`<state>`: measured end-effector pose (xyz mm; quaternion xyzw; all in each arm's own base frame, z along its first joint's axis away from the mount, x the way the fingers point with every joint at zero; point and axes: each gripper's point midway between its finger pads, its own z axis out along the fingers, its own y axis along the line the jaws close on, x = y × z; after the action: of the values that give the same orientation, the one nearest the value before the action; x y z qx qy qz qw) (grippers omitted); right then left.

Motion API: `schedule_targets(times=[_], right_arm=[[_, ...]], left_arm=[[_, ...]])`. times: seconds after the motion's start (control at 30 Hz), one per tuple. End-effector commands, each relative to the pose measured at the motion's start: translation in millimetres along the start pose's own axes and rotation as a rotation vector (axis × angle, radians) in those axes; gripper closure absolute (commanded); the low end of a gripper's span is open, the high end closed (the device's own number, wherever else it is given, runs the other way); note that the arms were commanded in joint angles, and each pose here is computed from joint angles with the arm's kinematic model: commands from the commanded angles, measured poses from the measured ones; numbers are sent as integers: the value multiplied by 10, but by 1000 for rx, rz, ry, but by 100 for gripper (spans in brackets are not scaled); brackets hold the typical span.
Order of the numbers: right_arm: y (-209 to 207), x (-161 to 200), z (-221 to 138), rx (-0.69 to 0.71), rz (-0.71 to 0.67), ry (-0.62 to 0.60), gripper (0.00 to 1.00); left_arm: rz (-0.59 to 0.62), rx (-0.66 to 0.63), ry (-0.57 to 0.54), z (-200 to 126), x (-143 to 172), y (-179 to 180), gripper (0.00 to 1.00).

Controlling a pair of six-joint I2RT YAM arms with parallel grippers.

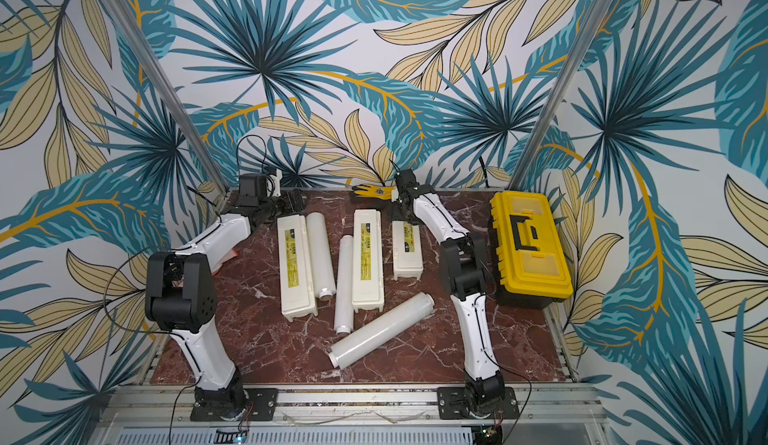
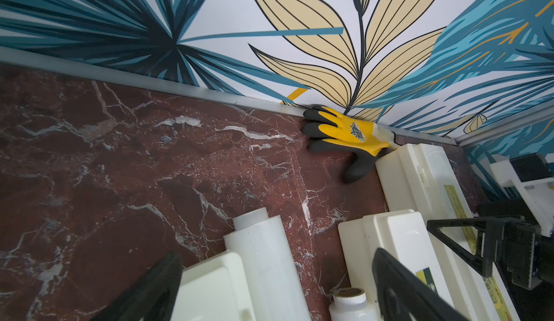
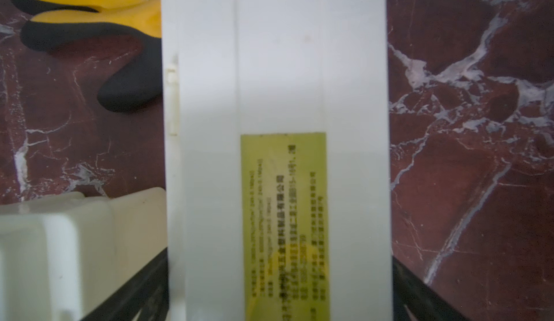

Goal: Put plastic wrap rolls into dispensers
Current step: Pick up the plastic wrap cutting box from the center of the board.

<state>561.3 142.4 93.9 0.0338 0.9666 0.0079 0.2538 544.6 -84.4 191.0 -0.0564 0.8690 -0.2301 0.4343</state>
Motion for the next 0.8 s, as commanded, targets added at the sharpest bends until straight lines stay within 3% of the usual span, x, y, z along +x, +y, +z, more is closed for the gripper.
schedule_targets(times=[0.0,0.27,0.4,0.57,0.77], right_arm=[[-81,76,58,73,-3,29,1],[-10,62,-111,21,-47,37,9],[-46,158,-16,45,-55,81,1],[-77,237,93,68,-38,109,1],[-34,175,29,39,-49,87,11]], left_arm=[[3,-4,-16,35,-103,-57,0],[26,52,22,109,-163,-264,0],[41,75,32,136,-185,-374,0],[53,87,35,154,-171,-446,0],[51,85,66,126,-122,-490,0]])
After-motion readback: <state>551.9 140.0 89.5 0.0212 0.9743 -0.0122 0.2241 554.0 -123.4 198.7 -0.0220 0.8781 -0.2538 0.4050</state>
